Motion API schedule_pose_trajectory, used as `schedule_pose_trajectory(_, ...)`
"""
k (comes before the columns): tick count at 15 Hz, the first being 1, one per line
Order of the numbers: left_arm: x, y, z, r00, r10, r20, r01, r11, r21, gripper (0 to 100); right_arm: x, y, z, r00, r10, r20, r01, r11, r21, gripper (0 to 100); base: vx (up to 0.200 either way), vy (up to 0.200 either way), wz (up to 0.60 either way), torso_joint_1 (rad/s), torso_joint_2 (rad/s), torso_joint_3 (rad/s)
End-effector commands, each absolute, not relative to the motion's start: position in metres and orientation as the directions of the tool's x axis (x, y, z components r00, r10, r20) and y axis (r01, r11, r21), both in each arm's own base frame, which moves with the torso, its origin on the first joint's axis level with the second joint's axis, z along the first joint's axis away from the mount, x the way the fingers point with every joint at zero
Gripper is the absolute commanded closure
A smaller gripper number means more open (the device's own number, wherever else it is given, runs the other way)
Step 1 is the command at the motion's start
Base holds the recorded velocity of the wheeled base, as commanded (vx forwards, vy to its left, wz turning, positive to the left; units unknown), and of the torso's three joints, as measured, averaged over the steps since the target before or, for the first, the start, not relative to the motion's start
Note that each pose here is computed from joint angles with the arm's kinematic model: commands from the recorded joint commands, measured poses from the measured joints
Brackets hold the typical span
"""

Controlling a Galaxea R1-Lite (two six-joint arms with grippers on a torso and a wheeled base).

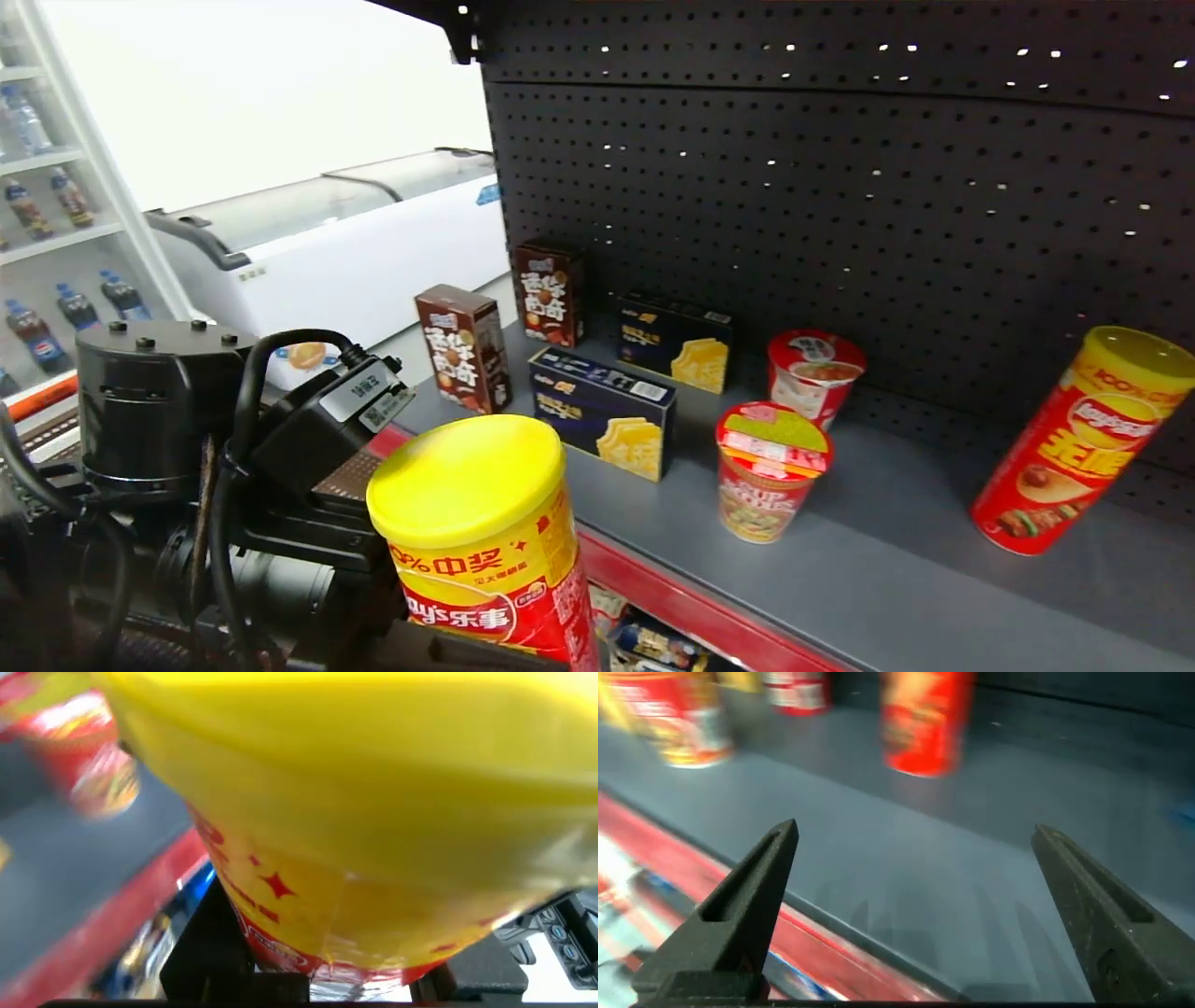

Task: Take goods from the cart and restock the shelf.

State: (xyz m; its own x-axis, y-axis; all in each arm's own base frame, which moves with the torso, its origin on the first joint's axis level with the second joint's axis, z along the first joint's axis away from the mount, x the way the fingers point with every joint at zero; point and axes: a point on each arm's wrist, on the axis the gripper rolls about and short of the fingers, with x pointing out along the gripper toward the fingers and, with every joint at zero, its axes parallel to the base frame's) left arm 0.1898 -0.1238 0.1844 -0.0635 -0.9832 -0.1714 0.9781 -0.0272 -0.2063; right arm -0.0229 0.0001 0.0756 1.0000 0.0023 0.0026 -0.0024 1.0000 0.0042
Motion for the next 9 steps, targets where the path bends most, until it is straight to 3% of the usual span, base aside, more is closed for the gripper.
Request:
schedule_pose_trajectory(1,0.1902,-0.1242,0.1838,-0.065,-0.983,-0.172,0.978,-0.028,-0.208,100,-0.0228,0.0001,0.0756,1.000,0.003,0.002,-0.003,1.000,0.005,0,0.000,0.000,-0.60,-0.007,0.00,0.002)
schedule_pose_trajectory(9,0.1903,-0.1242,0.1851,-0.062,-0.983,-0.170,0.980,-0.028,-0.198,100,-0.0228,0.0001,0.0756,1.000,0.003,0.002,-0.003,1.000,0.005,0,0.000,0.000,-0.60,0.000,0.00,0.004)
